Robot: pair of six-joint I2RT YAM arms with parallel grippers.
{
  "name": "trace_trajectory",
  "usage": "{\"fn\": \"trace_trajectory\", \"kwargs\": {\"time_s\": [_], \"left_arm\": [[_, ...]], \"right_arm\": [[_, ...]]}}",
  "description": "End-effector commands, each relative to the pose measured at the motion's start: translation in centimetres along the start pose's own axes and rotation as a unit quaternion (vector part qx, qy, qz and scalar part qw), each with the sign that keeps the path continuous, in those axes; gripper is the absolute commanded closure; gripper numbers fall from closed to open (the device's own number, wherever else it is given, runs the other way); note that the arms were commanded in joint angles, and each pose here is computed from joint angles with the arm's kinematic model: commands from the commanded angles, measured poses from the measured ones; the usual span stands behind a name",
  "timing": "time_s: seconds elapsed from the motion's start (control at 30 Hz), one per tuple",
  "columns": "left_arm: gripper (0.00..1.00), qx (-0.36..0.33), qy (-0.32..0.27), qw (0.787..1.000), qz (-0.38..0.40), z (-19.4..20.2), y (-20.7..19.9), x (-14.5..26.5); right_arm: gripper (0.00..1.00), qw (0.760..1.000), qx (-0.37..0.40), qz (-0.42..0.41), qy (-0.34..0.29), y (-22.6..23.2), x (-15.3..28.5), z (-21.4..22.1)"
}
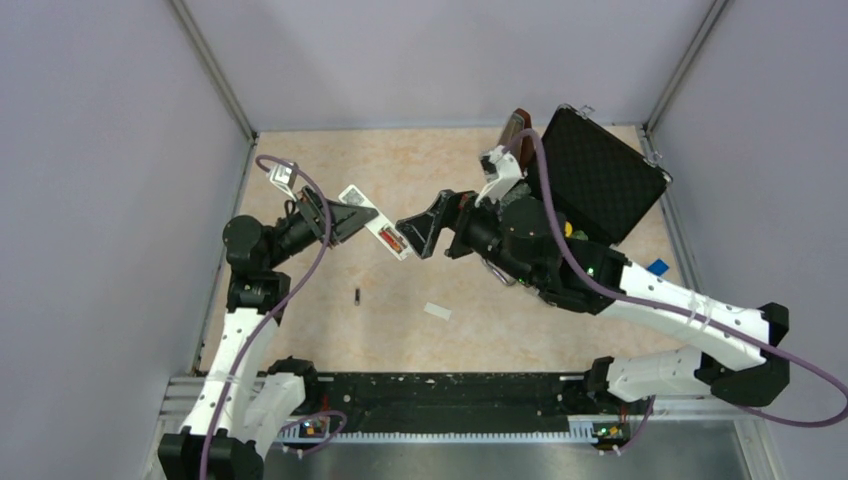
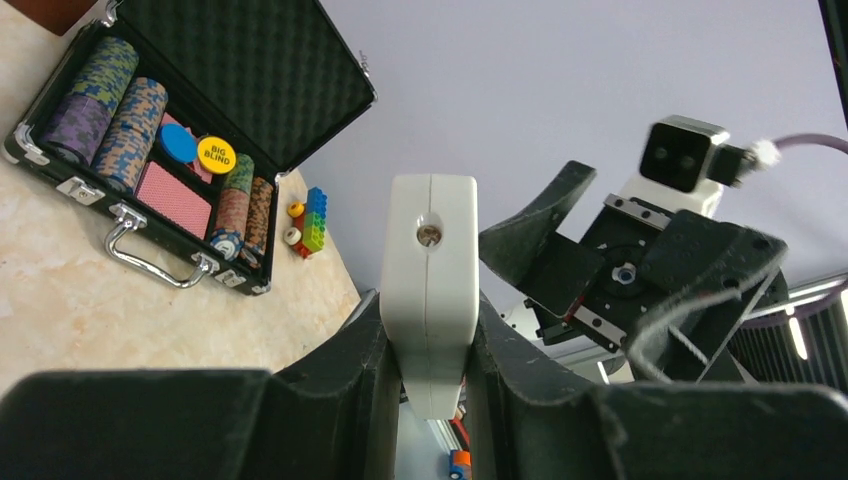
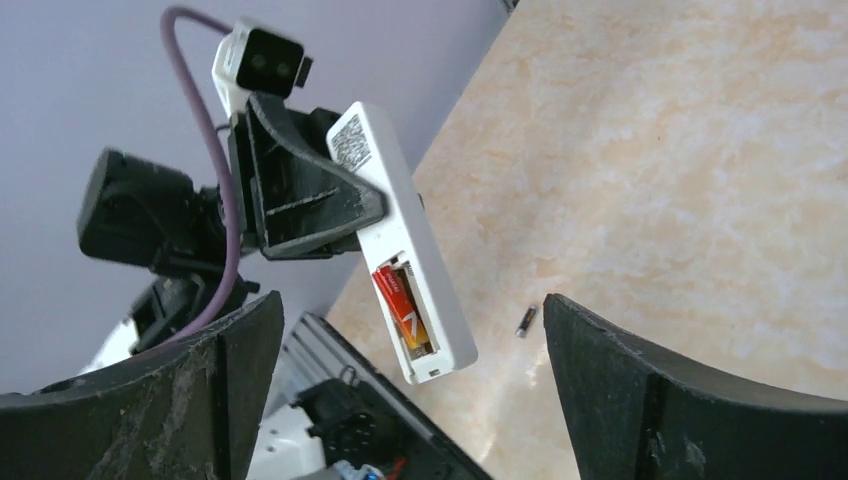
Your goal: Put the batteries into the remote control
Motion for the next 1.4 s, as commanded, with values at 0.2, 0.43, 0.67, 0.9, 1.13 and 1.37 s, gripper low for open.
{"fn": "trace_trajectory", "kwargs": {"time_s": [0.2, 0.43, 0.67, 0.9, 1.13, 1.37], "left_arm": [[1.00, -0.052, -0.030, 0.998, 0.034, -1.0, -3.6, 0.4], [1.00, -0.036, -0.041, 0.998, 0.037, -1.2, -3.9, 0.4], [1.00, -0.028, -0.038, 0.998, 0.030, -1.1, -3.6, 0.5], [1.00, -0.032, -0.037, 0.998, 0.030, -0.9, -3.7, 0.6], [1.00, -0.035, -0.036, 0.998, 0.030, -0.8, -3.9, 0.7], [1.00, -0.038, -0.038, 0.998, 0.029, -0.9, -4.0, 0.7]], "right_arm": [[0.01, 0.960, -0.277, 0.004, -0.035, -0.1, -0.2, 1.4], [0.01, 0.949, -0.312, -0.033, -0.015, 1.6, -2.6, 2.7], [0.01, 0.939, -0.339, -0.051, -0.025, 2.1, -3.9, 3.0], [0.04, 0.938, -0.344, -0.041, -0.034, 1.8, -4.4, 3.0], [0.12, 0.939, -0.340, -0.034, -0.044, 1.3, -4.3, 2.9], [0.26, 0.945, -0.324, -0.028, -0.024, 1.6, -4.8, 3.5]]}}
Point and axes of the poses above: each gripper's point midway between its finger pads, its own x axis back along the fingers, its own y axis along the line the jaws close on, z = x × y, the point moved 4 cm from there along x, back along the fingers, and after that the axes turned 7 degrees about -x, right-handed, at the moved point
